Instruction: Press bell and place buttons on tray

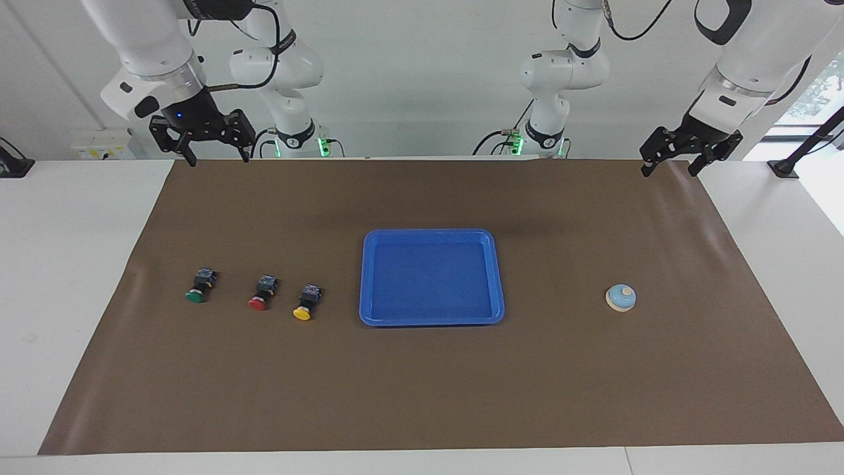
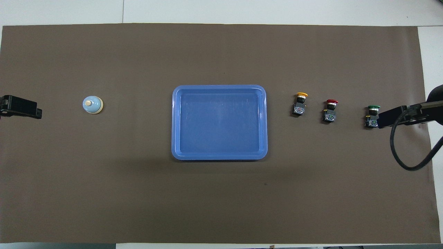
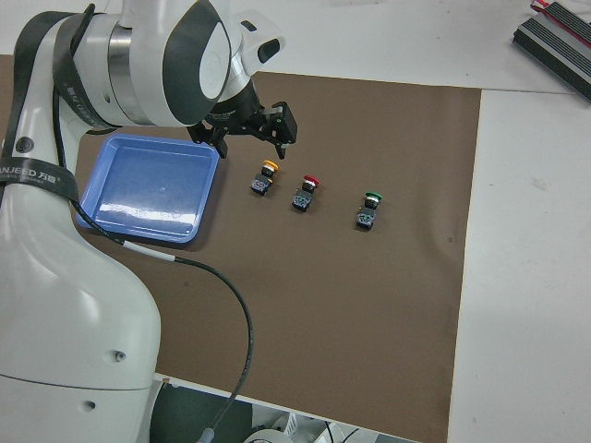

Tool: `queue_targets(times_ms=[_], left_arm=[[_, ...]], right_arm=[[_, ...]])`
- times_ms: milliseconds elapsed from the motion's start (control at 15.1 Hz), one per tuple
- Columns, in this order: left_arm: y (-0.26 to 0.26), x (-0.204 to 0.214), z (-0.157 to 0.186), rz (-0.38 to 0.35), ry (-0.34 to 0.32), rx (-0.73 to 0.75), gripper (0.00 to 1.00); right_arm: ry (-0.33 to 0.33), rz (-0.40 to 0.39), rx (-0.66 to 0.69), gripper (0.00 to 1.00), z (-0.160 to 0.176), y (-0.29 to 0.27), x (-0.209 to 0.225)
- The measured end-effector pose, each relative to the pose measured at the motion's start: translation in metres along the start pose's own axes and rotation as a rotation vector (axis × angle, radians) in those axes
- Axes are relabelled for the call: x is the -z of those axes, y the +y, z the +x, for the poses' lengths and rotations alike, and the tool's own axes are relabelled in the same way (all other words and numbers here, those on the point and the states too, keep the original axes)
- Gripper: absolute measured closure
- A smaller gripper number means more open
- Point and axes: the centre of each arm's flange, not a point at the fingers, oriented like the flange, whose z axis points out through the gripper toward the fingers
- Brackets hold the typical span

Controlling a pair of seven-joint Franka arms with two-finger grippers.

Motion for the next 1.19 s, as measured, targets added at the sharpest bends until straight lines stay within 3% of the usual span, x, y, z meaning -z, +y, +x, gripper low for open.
queue_targets(times_ms=[528, 660, 726, 924, 990, 1188], left_arm=[[0.003, 0.0, 0.002, 0.001, 0.017, -0.007, 0.0], [0.005, -0.002, 0.007, 0.003, 0.049, -0.01, 0.04], [0.005, -0.004, 0.008, 0.003, 0.056, -0.011, 0.11], [0.005, -0.008, 0.011, 0.003, 0.066, -0.014, 0.13], [0.005, -0.009, 0.013, 0.004, 0.073, -0.013, 0.19], [0.0, -0.024, 0.025, 0.004, 0.092, -0.006, 0.53]], right_arm=[[0.001, 0.0, 0.0, 0.0, 0.0, 0.0, 0.0], [0.001, 0.0, 0.0, 0.0, 0.0, 0.0, 0.0], [0.001, 0.0, 0.0, 0.0, 0.0, 0.0, 0.0], [0.001, 0.0, 0.0, 0.0, 0.0, 0.0, 0.0], [0.001, 0.0, 0.0, 0.0, 0.0, 0.0, 0.0], [0.001, 0.0, 0.0, 0.0, 0.0, 0.0, 0.0]])
